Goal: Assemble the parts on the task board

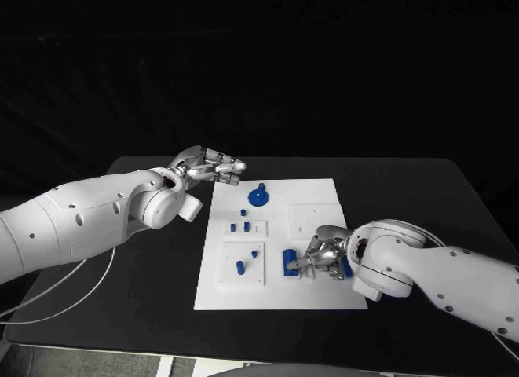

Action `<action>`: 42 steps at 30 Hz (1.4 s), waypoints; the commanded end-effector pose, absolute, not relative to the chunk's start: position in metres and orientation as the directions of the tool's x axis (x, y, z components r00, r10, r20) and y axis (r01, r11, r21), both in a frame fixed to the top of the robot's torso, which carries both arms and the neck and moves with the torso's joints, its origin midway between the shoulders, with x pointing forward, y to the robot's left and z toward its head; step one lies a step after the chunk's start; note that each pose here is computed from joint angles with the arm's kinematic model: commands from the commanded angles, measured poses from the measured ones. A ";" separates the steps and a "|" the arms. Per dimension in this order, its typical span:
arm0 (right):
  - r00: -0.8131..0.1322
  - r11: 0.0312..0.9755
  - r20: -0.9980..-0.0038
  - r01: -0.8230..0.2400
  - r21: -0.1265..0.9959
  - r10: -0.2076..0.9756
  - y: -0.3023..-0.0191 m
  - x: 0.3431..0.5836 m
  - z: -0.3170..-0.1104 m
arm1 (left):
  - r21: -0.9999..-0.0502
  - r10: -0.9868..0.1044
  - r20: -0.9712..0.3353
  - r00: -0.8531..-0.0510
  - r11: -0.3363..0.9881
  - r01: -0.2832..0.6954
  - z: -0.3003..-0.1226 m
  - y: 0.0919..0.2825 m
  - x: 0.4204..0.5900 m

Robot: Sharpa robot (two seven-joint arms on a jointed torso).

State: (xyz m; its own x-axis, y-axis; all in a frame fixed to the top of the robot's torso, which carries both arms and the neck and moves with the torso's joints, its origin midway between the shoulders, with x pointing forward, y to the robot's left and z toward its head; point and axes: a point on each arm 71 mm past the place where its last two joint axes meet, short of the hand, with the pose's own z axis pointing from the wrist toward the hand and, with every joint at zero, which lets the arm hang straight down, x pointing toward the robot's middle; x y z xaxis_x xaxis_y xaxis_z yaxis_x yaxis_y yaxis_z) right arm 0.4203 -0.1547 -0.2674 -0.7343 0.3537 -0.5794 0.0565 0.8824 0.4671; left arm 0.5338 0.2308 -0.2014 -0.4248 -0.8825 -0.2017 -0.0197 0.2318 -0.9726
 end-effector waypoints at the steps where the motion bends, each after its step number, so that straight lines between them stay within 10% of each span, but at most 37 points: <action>1: -0.729 0.847 -0.571 0.023 0.531 0.378 -0.149 0.419 -0.264 | -0.974 -0.878 -0.198 -0.437 0.227 -0.015 -0.201 0.230 0.533; 42: -0.717 0.900 -0.614 0.041 0.435 0.330 -0.157 0.421 -0.266 | -0.973 -0.875 -0.197 -0.441 0.229 -0.019 -0.201 0.230 0.533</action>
State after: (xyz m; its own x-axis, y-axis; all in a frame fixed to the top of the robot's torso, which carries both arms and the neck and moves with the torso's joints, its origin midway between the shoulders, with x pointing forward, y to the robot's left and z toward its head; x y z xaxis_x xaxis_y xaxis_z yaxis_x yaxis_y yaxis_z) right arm 0.4196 -0.1548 -0.2651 -0.7346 0.3263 -0.5949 0.0237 0.8886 0.4581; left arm 0.5336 0.2313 -0.2019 -0.4278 -0.8812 -0.2013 -0.0232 0.2333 -0.9721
